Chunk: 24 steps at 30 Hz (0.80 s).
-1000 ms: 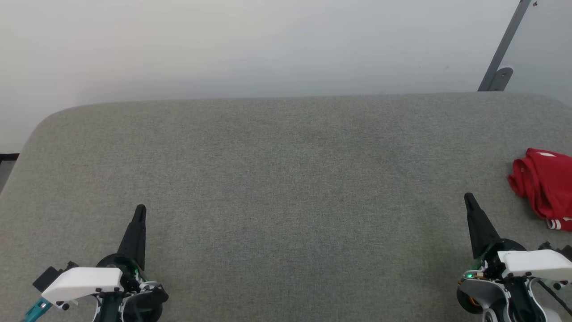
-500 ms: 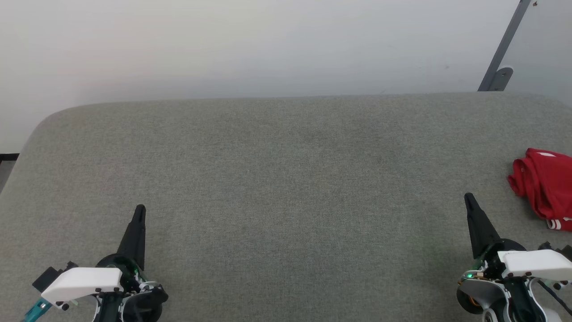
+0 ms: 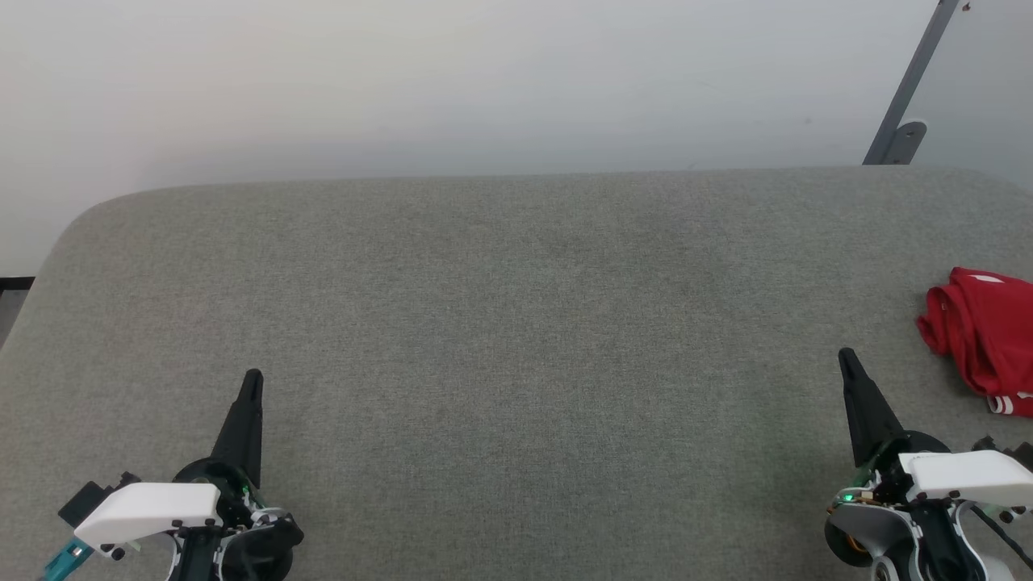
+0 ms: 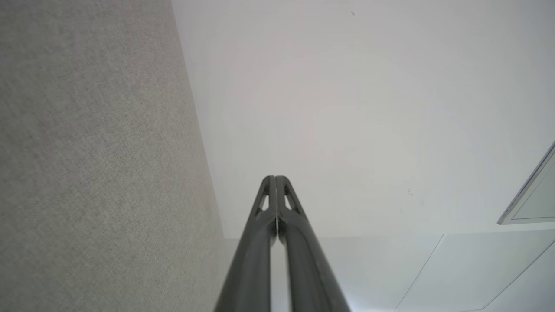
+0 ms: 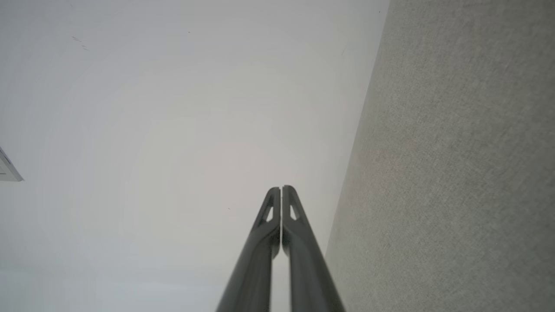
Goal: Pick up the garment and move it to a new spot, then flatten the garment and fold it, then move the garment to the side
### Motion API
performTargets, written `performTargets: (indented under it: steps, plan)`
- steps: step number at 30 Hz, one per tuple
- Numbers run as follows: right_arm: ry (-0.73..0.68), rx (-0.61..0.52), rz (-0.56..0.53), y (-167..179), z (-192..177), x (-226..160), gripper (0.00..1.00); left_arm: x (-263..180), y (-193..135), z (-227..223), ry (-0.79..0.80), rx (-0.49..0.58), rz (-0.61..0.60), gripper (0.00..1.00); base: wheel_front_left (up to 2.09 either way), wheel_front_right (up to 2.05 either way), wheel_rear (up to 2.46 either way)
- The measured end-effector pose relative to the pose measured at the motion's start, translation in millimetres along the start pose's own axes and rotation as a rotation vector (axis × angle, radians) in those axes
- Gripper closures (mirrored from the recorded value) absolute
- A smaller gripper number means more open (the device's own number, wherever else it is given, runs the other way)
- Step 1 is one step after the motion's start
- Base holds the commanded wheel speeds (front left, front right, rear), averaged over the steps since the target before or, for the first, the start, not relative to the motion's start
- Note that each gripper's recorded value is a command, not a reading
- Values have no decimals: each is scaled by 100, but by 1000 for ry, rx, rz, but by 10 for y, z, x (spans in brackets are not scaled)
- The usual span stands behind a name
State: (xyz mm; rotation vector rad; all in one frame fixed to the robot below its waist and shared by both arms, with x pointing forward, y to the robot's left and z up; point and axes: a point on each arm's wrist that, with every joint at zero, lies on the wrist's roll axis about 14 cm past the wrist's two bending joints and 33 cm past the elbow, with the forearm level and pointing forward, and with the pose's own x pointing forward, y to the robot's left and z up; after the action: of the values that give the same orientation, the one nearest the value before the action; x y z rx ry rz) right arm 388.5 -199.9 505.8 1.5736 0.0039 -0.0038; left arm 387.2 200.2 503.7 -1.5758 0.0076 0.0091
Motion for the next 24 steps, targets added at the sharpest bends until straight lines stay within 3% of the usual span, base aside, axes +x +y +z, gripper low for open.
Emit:
performTargets:
  steps: [24]
  plan:
    - [0,0,0,1,1,0,100,0,0,-3,2,0,0,100,0,0,0]
